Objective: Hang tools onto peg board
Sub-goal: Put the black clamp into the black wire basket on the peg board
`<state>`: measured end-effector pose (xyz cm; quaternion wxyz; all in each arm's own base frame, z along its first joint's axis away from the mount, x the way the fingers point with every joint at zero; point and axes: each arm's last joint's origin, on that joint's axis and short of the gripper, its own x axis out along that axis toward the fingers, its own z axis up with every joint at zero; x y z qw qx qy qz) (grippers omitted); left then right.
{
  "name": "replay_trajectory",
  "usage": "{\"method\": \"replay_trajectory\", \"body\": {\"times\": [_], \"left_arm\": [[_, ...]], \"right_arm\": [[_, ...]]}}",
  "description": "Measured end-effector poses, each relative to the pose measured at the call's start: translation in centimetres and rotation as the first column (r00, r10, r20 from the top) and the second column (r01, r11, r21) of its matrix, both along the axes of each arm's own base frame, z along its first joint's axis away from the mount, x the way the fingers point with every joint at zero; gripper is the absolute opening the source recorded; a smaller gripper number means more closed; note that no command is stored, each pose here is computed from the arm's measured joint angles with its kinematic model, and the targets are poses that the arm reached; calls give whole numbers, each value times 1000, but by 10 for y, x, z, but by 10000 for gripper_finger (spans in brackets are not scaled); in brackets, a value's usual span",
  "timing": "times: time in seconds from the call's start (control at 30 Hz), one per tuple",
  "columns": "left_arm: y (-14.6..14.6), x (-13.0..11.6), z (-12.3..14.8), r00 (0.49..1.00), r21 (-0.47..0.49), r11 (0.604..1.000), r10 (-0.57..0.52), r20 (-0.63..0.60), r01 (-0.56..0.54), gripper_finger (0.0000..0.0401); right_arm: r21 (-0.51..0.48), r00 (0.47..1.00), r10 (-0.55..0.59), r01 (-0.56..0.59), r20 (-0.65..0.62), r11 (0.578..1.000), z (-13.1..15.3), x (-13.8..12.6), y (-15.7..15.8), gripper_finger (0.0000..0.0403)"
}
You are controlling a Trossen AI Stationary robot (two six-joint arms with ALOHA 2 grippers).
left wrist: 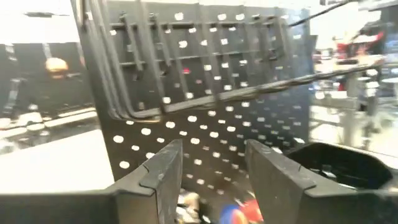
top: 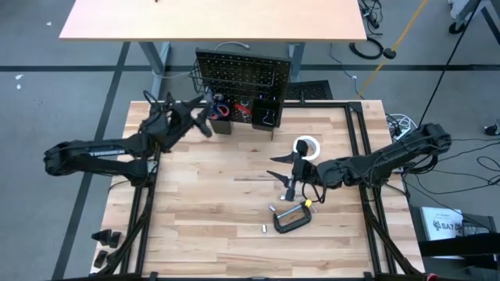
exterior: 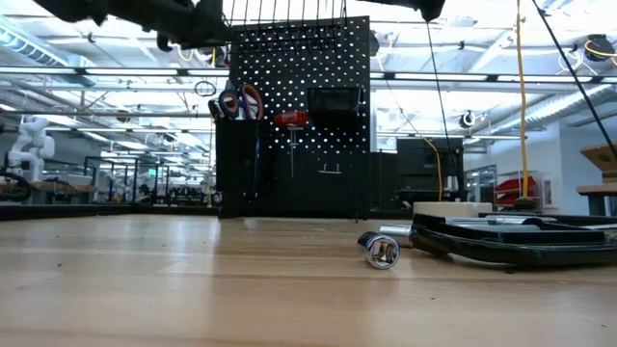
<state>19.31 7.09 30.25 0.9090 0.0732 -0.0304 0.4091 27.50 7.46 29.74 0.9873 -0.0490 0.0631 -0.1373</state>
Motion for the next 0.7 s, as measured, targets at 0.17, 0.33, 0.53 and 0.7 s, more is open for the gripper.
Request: {"method": "replay_trajectory", "body": {"times": [0.17,0.33,0.53,0.7], "left_arm": [[-26,-6,-7,985,-112,981,-164,-62,156,176],[-55,2,-26,904,-260,886,-418,-92,383,176],[-94,18,-53,789,-293,783,-601,-129,548,176],[-115,34,-83,732,-293,741,-661,-165,604,176]], "right_arm": [[15,999,11,-10,-37,1000,2,-10,1,181],[61,999,21,-19,-44,998,7,-20,1,180],[70,997,29,-24,-71,997,6,-24,3,181],[156,985,43,-16,-168,988,-6,-27,3,181]]}}
